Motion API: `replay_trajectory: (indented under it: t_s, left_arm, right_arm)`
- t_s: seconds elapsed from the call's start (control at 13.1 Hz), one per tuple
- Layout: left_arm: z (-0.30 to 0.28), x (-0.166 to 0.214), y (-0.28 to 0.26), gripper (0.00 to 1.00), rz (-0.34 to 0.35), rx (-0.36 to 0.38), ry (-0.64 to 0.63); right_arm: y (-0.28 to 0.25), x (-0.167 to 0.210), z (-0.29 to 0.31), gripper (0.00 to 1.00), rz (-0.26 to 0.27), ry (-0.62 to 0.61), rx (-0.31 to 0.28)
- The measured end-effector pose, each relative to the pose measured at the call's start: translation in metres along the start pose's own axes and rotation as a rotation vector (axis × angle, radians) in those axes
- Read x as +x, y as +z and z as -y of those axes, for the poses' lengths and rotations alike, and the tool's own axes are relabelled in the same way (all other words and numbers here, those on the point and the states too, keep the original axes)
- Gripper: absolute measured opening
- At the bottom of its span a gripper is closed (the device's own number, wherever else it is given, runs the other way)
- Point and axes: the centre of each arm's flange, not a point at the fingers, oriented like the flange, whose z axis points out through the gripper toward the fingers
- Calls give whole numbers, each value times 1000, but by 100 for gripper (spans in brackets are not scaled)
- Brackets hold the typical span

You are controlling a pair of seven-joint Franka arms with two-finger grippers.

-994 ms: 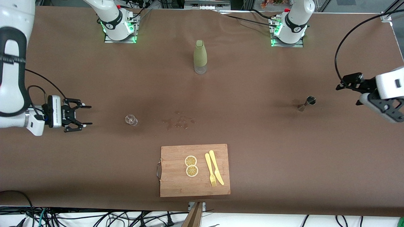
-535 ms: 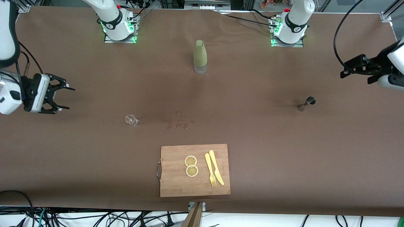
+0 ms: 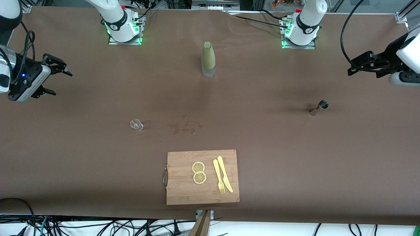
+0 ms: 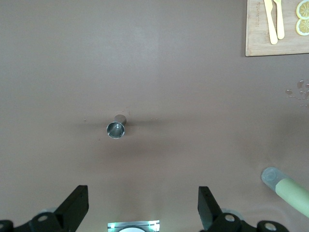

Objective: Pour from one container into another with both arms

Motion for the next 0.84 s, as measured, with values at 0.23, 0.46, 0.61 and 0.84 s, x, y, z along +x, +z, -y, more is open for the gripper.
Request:
replay_trajectory:
  t_s: [0.23, 0.46, 0.61, 0.84]
  left_arm:
    - [-18, 2, 6, 100, 11, 1, 26]
    - [-18, 6, 10, 100, 16, 3, 25]
    - [-15, 9, 12, 100, 16, 12, 20]
    - [-11, 10, 11, 100, 14, 12, 13]
  right_arm:
    - [-24, 11, 46, 100, 5, 209, -31]
    - [-43, 17, 82, 100, 7, 256, -120]
    - [-49, 16, 83, 100, -17, 265, -139]
    - [-51, 16, 80, 100, -33, 311, -147]
